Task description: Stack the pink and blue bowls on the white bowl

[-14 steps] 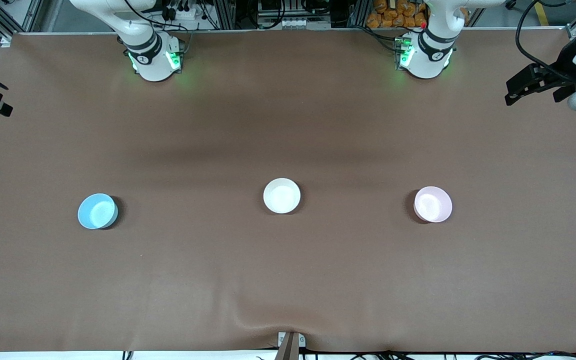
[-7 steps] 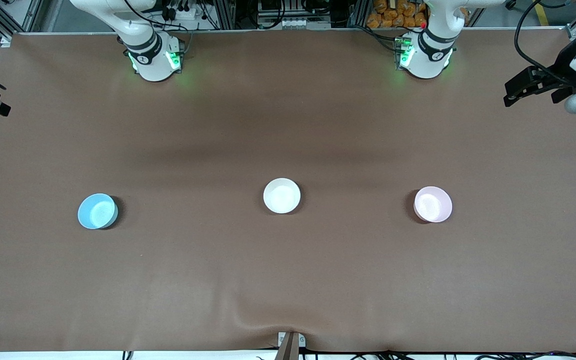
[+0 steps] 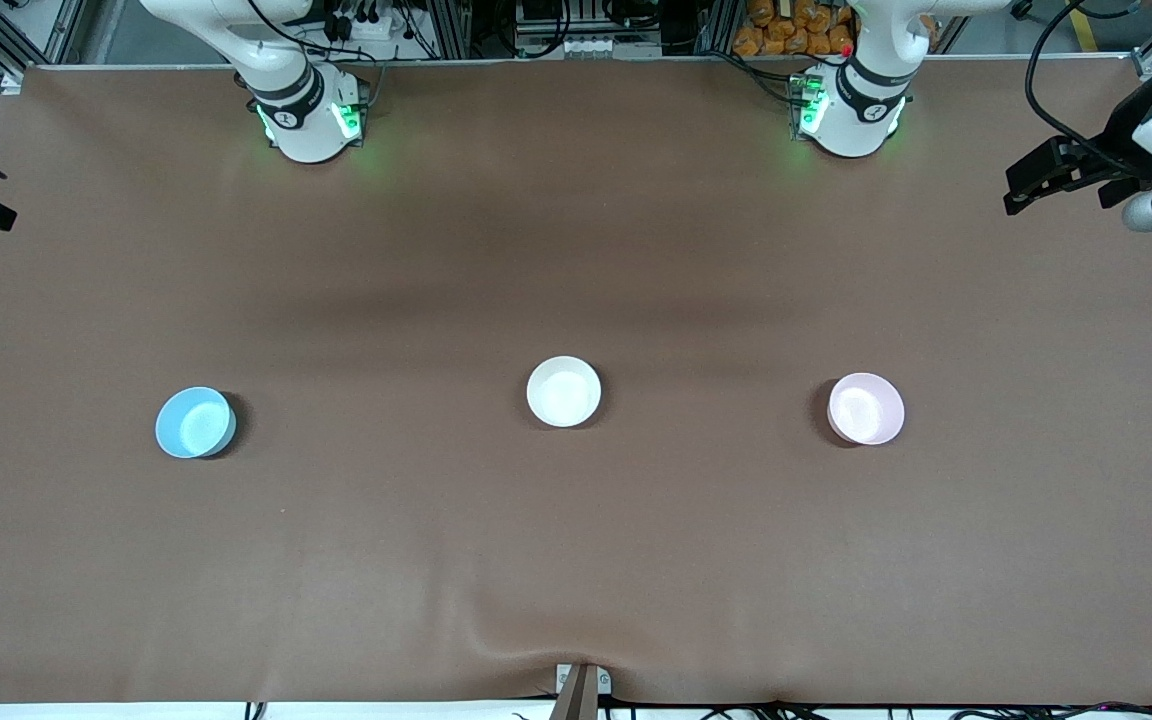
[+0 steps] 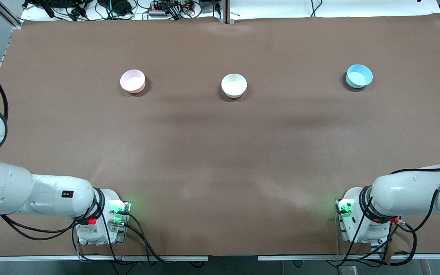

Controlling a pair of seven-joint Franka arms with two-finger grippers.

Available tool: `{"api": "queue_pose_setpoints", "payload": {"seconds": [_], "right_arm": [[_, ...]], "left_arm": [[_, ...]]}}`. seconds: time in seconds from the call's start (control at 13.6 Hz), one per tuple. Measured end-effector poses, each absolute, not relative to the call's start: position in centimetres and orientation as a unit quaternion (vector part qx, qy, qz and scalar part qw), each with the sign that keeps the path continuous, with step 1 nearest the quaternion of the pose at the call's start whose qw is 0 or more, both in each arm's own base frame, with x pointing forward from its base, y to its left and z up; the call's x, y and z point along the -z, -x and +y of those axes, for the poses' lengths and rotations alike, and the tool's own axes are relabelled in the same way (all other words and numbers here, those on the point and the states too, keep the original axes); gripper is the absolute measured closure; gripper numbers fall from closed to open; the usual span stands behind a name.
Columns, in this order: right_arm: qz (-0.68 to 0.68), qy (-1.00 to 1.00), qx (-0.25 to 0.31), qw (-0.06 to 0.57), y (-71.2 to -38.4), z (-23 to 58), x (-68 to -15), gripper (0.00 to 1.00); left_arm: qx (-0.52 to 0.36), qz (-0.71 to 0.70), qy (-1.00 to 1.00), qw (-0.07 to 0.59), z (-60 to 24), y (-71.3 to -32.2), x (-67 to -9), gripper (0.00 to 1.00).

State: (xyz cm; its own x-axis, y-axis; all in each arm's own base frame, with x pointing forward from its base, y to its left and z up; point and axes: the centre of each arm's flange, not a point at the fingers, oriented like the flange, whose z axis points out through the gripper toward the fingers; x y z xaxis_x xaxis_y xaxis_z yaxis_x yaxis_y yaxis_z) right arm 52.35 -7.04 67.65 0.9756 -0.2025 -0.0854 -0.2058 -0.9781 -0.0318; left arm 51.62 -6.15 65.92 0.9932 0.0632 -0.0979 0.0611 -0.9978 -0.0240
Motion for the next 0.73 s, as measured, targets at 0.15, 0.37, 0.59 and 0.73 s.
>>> {"api": "queue_pose_setpoints", "payload": {"seconds": [0.15, 0.37, 0.59, 0.73], "right_arm": [[0.104, 0.993, -0.041, 0.020, -52.32, -7.22, -67.65, 0.00], [0.105, 0.993, -0.042, 0.020, -52.27, -7.34, -67.63, 0.00], [0.106, 0.993, -0.041, 0.020, -52.24, -7.40, -67.78, 0.00], [0.107, 0.993, -0.036, 0.020, -52.16, -7.47, -68.22, 0.00]], "left_arm": [[-0.052, -0.031, 0.998, 0.011, -6.14, -51.64, -65.72, 0.00], [-0.053, -0.031, 0.998, 0.011, -6.14, -51.65, -65.52, 0.00], [-0.054, -0.031, 0.998, 0.011, -6.13, -51.66, -65.39, 0.00], [-0.054, -0.031, 0.998, 0.011, -6.13, -51.67, -65.38, 0.00]]}}
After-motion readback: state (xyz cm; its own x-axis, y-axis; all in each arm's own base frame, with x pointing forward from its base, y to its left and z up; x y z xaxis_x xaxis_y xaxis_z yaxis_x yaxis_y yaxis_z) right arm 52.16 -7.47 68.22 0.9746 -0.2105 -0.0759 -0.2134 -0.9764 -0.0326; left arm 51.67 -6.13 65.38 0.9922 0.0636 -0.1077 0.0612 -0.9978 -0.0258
